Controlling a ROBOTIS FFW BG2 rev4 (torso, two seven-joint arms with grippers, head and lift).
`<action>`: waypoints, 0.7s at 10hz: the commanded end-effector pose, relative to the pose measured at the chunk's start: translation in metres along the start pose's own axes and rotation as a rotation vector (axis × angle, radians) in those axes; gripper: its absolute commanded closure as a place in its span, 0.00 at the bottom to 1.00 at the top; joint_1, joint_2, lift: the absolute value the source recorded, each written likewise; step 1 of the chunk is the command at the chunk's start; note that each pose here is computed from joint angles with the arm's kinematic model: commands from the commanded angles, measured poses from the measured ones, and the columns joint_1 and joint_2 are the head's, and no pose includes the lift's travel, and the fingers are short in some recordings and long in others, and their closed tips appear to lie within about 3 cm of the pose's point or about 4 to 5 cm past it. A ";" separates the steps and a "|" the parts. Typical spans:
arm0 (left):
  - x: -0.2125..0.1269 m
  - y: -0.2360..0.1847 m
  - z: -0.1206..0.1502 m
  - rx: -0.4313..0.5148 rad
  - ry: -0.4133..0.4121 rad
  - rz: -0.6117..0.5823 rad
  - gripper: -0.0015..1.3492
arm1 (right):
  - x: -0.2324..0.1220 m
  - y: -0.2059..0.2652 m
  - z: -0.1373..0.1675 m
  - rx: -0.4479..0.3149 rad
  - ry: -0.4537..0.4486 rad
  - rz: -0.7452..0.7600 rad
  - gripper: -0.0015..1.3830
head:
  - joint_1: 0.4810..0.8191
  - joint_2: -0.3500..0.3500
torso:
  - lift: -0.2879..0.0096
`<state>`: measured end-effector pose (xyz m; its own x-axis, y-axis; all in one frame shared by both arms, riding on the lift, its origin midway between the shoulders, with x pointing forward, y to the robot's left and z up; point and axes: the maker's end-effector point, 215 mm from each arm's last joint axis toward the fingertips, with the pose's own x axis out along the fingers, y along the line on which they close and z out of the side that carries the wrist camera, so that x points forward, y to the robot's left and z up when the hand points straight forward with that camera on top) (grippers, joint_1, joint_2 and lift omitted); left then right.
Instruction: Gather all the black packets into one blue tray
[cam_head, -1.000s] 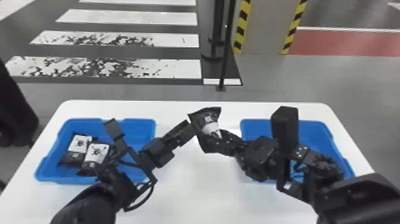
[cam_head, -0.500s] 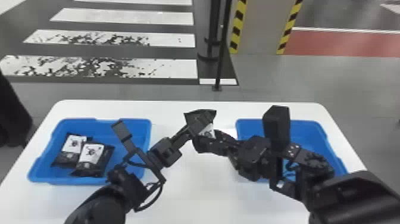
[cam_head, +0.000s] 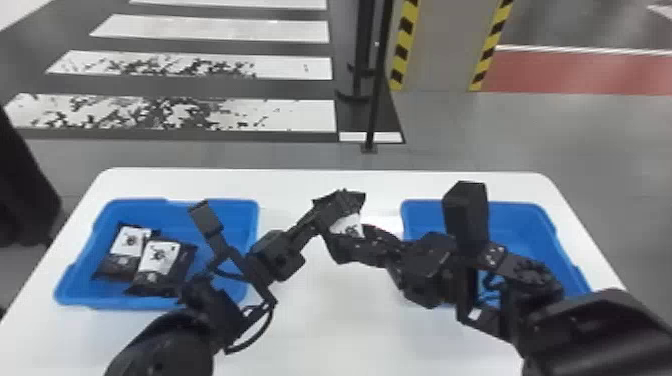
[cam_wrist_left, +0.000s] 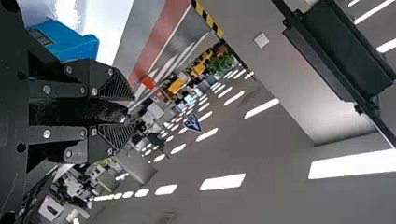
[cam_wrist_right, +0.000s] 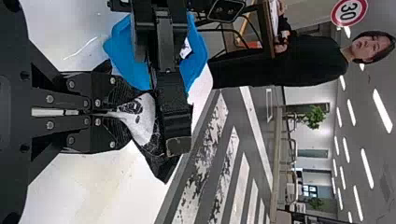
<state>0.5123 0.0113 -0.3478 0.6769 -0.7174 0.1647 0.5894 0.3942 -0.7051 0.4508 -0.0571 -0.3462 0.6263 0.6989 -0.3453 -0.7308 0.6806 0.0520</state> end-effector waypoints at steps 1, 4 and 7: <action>-0.001 -0.003 -0.019 -0.032 0.038 -0.005 0.89 | 0.000 0.000 0.001 -0.002 -0.003 -0.001 0.92 | 0.63 0.43 | 0.60; -0.001 -0.010 -0.002 -0.055 -0.029 -0.028 0.90 | 0.001 0.001 0.000 0.013 -0.006 0.006 0.91 | 0.63 0.40 | 0.60; 0.000 -0.032 0.028 -0.098 -0.128 -0.087 0.90 | -0.001 -0.001 -0.015 0.074 0.003 0.010 0.24 | 0.63 0.42 | 0.60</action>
<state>0.5049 0.0128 -0.3113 0.6787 -0.6711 0.2983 0.6009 0.2738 -0.7510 0.4470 -0.0599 -0.3586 0.6157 0.7074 -0.3471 -0.7195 0.6843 0.1184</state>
